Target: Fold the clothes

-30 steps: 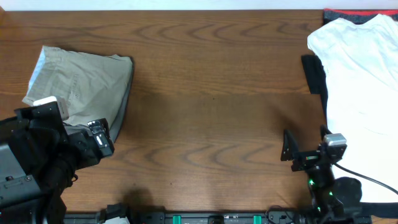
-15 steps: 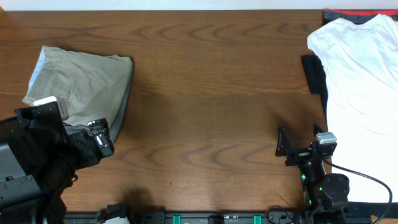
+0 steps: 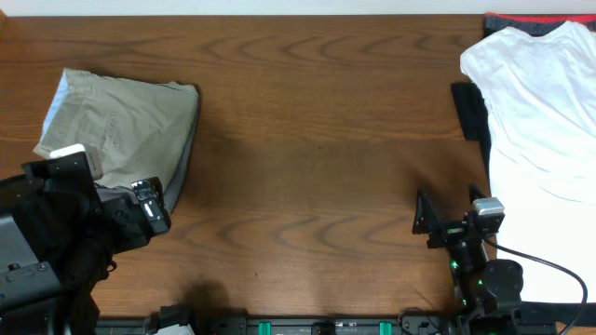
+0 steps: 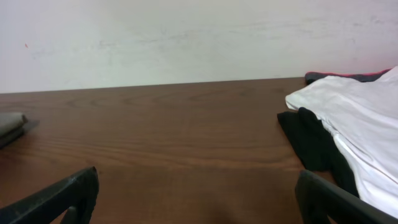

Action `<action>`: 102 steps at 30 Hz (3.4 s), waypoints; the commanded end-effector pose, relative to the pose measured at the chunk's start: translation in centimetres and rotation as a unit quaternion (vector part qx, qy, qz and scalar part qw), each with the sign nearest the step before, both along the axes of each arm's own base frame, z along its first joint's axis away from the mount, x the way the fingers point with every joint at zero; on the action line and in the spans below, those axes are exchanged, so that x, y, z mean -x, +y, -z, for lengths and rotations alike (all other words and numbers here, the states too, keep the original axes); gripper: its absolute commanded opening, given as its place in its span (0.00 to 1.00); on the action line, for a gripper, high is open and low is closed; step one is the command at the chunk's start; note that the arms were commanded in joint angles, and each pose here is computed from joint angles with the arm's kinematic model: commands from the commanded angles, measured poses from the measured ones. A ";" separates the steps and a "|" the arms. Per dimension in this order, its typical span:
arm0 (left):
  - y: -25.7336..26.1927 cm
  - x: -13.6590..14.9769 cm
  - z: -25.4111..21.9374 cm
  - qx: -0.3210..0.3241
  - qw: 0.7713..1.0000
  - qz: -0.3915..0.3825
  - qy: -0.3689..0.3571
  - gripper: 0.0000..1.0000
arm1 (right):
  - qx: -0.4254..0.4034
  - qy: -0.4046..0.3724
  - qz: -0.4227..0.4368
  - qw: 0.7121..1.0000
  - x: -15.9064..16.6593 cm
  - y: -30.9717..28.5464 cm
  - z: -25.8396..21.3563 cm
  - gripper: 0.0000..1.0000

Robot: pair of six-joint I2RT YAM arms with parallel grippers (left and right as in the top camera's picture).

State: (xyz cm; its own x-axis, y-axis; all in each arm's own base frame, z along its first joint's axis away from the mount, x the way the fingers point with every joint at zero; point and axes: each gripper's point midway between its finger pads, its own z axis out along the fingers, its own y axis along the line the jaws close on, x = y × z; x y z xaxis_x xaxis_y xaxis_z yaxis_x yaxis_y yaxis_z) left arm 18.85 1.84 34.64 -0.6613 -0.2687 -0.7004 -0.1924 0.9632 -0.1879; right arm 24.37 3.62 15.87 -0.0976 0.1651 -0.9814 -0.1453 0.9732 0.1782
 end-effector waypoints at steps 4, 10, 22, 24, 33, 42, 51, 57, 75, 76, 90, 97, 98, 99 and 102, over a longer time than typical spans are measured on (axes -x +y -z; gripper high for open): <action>0.3 0.0 0.1 -0.005 1.000 -0.004 0.004 0.98 | -0.004 0.000 0.008 1.000 0.0 -0.3 0.1 0.99; 0.0 0.1 0.1 -0.006 1.000 0.003 0.002 0.98 | -0.004 0.000 0.008 1.000 0.0 -0.3 0.1 0.99; -2.6 -2.8 -2.6 -0.031 0.989 0.072 -0.122 0.98 | -0.004 0.001 0.008 1.000 0.0 -0.3 0.1 0.99; -2.9 -3.8 -2.6 -0.035 0.983 0.078 -0.159 0.98 | -0.004 0.001 0.008 1.000 0.0 -0.3 0.1 0.99; -3.8 -5.6 4.2 -0.033 0.967 0.091 -0.237 0.98 | -0.004 0.001 0.008 1.000 0.0 -0.3 0.1 0.99; -5.0 -4.6 11.2 -0.031 0.954 0.116 -0.274 0.98 | -0.004 0.001 0.008 1.000 0.0 -0.3 0.1 0.99; -5.0 -3.5 16.5 -0.031 0.949 0.115 -0.290 0.98 | -0.004 0.001 0.008 1.000 0.0 -0.3 0.1 0.99; -5.1 -4.6 17.5 -0.030 0.941 0.112 -0.318 0.98 | -0.004 0.001 0.008 1.000 0.0 -0.3 0.1 0.99; -5.1 -5.4 20.4 -0.030 0.943 0.113 -0.311 0.98 | -0.004 0.001 0.008 1.000 0.0 -0.3 0.1 0.99; -5.1 -5.4 20.4 -0.030 0.943 0.112 -0.311 0.98 | -0.004 0.001 0.008 1.000 0.0 -0.3 0.1 0.99; -4.9 -5.5 15.5 -0.050 0.906 0.107 -0.406 0.98 | -0.004 0.001 0.008 1.000 0.0 -0.3 0.1 0.99; -4.9 -5.5 19.1 -0.045 0.933 0.112 -0.338 0.98 | -0.004 0.001 0.008 1.000 0.0 -0.3 0.1 0.99; -4.9 -5.5 19.3 -0.045 0.935 0.112 -0.334 0.98 | -0.004 0.001 0.008 1.000 0.0 -0.3 0.1 0.99; -4.9 -5.5 19.5 -0.045 0.936 0.113 -0.330 0.98 | -0.004 0.001 0.008 1.000 0.0 -0.3 0.1 0.99; -4.9 -5.4 20.4 -0.043 0.942 0.114 -0.312 0.98 | -0.004 0.001 0.008 1.000 0.0 -0.3 0.1 0.99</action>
